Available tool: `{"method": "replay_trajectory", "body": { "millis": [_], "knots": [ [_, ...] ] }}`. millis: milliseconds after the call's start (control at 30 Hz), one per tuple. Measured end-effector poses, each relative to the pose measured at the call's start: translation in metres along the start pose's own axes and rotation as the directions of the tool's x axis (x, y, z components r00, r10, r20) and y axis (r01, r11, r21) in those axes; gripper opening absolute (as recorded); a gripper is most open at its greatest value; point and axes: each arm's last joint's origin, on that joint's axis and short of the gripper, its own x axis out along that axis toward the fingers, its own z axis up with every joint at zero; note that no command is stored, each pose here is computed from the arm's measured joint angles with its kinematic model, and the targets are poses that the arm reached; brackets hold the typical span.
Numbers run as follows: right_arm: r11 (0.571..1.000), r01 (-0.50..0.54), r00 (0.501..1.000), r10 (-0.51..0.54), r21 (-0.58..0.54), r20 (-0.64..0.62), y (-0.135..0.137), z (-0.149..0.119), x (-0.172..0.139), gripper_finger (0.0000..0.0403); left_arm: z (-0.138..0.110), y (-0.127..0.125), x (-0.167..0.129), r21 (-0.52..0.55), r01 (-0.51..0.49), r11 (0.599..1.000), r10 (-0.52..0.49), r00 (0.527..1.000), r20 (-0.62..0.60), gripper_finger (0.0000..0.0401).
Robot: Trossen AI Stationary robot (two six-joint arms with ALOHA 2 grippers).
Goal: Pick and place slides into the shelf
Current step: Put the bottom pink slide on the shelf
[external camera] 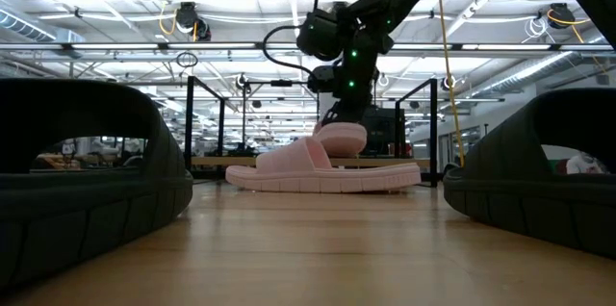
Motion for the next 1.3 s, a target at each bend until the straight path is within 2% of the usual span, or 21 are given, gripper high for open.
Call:
{"method": "replay_trajectory", "body": {
  "millis": [667, 867, 1300],
  "knots": [
    [0.999, -0.029, 1.0, 0.029, 0.029, -0.004, -0.0005, -0.0008, 0.0016, 0.0, 0.0, -0.0001, 0.0, 0.018, 0.0, 1.0, 0.0, 1.0, 0.0, 0.0051],
    [0.993, -0.097, 0.995, 0.097, 0.059, 0.008, 0.001, -0.0002, 0.0015, 0.0022, 0.0, 0.0, 0.0, 0.022, 0.0, 1.0, 0.0, 1.0, 0.0, 0.0051],
    [0.991, -0.102, 0.995, 0.101, 0.087, 0.018, 0.0038, -0.0026, 0.0028, 0.0031, 0.0, -0.0001, 0.0, 0.026, 0.0, 1.0, 0.0, 1.0, 0.0, 0.0051]
  ]
}}
